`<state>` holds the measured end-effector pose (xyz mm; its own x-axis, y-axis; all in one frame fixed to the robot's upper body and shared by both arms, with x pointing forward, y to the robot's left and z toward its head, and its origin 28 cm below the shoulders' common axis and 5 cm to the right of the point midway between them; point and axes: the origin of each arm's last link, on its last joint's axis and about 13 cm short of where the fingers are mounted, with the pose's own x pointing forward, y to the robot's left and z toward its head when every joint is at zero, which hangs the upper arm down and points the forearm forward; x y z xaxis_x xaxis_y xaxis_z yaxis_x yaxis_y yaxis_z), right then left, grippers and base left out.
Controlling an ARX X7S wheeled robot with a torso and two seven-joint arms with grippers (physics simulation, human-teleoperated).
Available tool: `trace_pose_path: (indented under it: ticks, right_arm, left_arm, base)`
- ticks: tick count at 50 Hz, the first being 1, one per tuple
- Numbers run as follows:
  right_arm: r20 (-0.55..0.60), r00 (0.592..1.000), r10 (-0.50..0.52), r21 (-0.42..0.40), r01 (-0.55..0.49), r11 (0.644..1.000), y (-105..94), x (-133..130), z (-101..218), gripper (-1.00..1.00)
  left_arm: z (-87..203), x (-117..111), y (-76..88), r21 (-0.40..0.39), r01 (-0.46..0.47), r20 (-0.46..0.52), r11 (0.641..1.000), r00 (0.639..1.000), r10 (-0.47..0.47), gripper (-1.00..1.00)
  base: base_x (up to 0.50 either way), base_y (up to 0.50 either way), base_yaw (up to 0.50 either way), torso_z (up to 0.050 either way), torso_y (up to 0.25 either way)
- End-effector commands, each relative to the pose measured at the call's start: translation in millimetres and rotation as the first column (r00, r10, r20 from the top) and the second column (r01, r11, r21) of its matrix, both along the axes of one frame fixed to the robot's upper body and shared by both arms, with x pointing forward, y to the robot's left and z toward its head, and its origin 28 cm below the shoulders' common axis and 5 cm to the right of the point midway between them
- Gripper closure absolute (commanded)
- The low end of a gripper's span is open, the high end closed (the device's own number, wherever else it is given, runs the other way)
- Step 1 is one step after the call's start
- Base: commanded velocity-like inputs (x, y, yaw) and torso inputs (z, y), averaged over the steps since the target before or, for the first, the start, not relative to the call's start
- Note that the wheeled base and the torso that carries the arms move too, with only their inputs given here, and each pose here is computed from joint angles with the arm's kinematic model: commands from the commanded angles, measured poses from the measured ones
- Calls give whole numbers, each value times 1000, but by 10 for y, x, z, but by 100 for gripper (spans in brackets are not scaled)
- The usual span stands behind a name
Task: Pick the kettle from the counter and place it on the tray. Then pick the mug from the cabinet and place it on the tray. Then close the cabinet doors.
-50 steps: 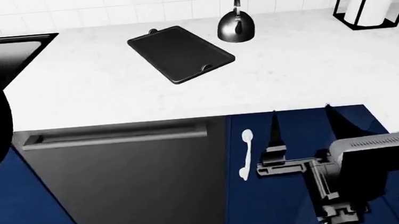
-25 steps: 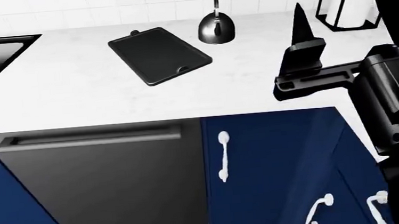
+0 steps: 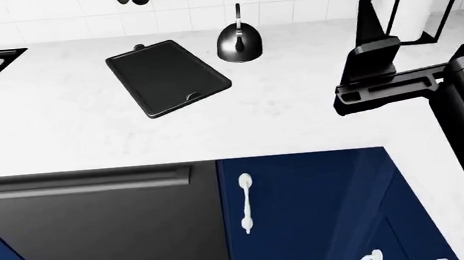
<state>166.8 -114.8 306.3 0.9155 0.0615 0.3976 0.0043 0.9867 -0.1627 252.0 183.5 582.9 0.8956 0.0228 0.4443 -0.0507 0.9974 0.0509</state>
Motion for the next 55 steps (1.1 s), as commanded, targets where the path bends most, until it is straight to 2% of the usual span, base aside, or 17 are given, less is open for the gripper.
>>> trace_pose_path:
  ticks: [1,22,40,55]
  right_arm:
    - [-6,1000,-5,-4,5,1000,-14,5,-21,-100]
    - [-10,1000,-14,-7,14,1000,-30,17,-57,-100]
    - [-17,1000,-11,-5,11,1000,-29,33,-78,-100]
    - [-20,1000,-11,-4,11,1000,-30,44,-92,-100]
  left_arm:
    - [17,-9,-35,-19,32,-11,999,999,-32,-100]
    - [5,-13,-95,-29,71,-39,997,997,-72,-100]
    - [-66,-13,-246,0,130,-67,991,989,-130,-100]
    - [-67,-24,-287,6,146,-69,989,987,-145,-100]
  base:
    - [500,0,0,0,0]
    - [500,0,0,0,1]
    - [500,0,0,0,1]
    - [500,0,0,0,1]
